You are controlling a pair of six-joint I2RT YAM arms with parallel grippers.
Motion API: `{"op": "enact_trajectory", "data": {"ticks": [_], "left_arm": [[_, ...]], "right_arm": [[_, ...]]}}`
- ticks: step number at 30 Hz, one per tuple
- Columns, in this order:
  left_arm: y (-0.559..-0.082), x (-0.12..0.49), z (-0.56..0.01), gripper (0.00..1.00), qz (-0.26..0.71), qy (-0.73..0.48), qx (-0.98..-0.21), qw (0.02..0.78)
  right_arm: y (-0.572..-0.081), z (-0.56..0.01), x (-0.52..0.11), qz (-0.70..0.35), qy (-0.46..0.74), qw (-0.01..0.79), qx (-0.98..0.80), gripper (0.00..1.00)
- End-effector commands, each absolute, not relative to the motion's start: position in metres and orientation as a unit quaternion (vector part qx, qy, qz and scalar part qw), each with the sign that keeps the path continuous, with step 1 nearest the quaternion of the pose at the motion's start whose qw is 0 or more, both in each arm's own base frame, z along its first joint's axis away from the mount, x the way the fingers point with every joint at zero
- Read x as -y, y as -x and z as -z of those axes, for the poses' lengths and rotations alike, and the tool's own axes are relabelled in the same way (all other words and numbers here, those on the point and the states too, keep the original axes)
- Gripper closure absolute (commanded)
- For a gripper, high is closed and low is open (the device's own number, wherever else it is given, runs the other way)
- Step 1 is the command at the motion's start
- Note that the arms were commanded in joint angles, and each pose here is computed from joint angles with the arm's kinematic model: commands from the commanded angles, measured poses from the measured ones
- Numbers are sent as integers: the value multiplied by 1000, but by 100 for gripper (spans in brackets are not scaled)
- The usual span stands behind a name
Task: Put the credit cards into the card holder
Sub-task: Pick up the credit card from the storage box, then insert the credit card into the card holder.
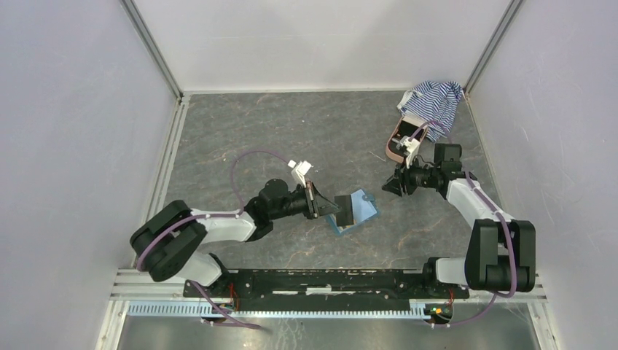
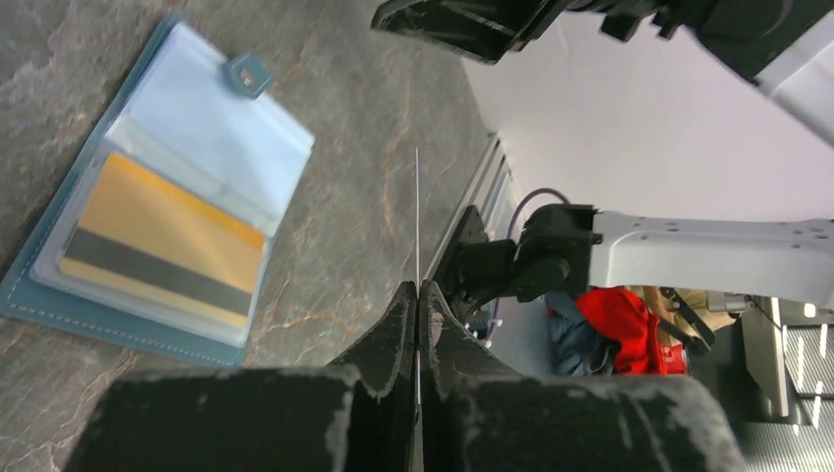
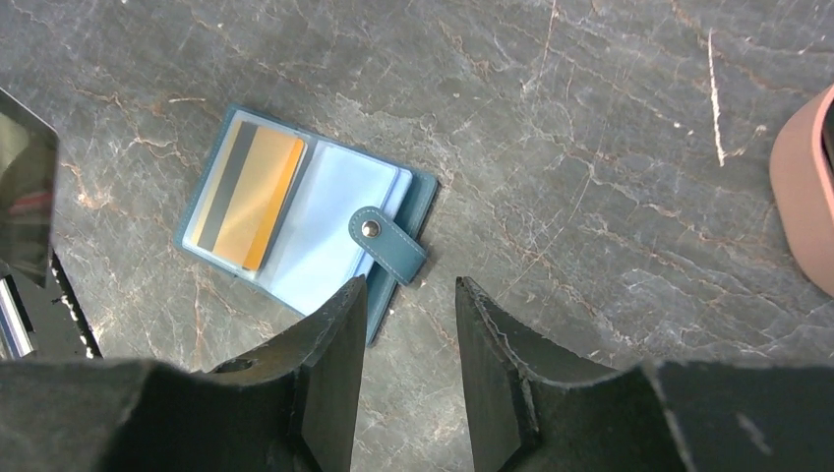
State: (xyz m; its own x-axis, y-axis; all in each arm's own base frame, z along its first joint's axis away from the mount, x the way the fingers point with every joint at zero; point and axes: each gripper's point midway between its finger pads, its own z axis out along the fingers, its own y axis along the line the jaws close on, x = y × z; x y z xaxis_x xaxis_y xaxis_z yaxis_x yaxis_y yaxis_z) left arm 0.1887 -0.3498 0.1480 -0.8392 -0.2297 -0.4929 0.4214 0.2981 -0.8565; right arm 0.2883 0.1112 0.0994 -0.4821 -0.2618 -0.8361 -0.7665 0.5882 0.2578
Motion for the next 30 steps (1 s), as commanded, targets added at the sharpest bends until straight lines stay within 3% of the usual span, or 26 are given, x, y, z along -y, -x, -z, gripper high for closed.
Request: {"op": "enact_trajectory", "data": {"ticks": [1,8,30], "left_arm": [[-178,358,-136,98,604,-90,-752,250],[-170,363,-108,98,634,-52,-748,190],[-187,365,-66,98,637,66,-760,114]], "right_arm": [[-292,-94,-112,-313,332,389,-800,55],[-287,-81,-119,-326,334,359,-808,55],[-281,-68,-131,-340,341,328,-813,54]]}}
